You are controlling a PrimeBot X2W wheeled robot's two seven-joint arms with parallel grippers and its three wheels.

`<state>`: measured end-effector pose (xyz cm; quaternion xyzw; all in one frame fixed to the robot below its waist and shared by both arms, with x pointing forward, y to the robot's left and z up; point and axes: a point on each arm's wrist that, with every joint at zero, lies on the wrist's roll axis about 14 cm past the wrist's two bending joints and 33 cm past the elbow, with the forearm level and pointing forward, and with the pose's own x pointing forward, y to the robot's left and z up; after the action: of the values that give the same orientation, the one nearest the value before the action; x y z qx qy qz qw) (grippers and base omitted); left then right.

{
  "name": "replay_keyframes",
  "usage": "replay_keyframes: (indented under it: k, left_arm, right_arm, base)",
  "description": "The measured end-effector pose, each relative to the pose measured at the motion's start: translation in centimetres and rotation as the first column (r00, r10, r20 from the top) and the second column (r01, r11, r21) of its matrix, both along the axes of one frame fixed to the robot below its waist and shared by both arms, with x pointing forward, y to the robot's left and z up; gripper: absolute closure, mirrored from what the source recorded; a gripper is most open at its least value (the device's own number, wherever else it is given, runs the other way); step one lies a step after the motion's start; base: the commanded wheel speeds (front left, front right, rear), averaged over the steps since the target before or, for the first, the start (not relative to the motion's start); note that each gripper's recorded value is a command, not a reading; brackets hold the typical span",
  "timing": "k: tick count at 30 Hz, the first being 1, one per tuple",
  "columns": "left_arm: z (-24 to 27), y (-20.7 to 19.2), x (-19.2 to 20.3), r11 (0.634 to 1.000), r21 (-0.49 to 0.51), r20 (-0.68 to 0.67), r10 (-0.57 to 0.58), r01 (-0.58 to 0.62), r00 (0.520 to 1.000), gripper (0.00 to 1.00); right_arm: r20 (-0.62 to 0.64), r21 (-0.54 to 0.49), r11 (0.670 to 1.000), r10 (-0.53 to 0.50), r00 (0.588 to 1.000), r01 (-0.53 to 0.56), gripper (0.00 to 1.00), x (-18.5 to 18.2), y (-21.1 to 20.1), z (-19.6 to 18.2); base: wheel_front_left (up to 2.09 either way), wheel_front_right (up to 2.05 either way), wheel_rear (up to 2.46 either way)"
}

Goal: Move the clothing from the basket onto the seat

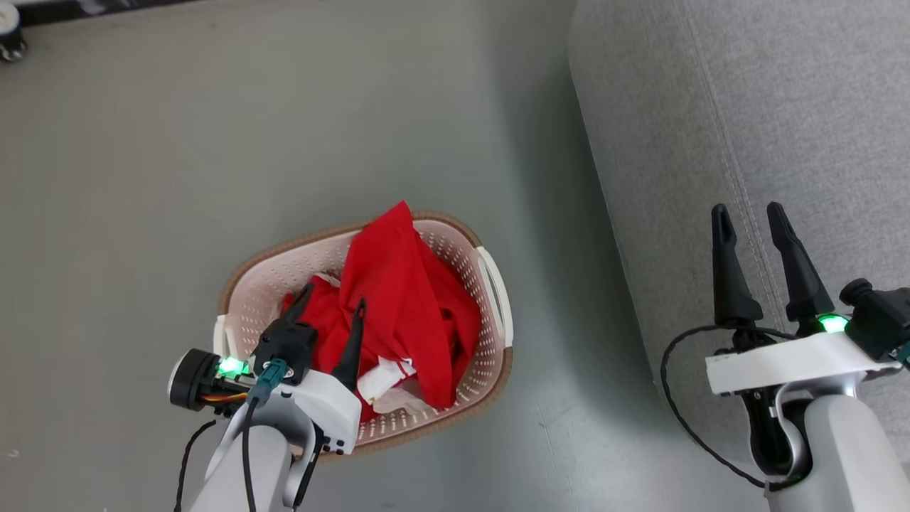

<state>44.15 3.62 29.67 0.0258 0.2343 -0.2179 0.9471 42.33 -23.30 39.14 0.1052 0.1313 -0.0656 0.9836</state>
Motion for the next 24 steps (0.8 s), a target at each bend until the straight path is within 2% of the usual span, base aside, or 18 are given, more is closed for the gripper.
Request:
replay_keyframes:
  k: [19, 24]
  left_arm:
    - [-5.2, -3.0, 1.2, 0.997, -0.029, -0.107, -0.076, 0.073, 0.991, 0.0]
    - [-7.3, -3.0, 0.7, 0.995, -0.008, -0.151, -0.097, 0.097, 0.984, 0.0]
  right_arm:
    - [-0.023, -0.012, 0.999, -0.038, 0.999, 0.037, 0.0, 1.3, -1.5, -2.4]
    - [-0.006, -0.017, 0.999, -0.051, 0.999, 0.051, 0.0, 2.2, -2.1, -2.4]
  base:
    - [0.0, 0.0, 0.0]
    - [0.0, 0.0, 0.0]
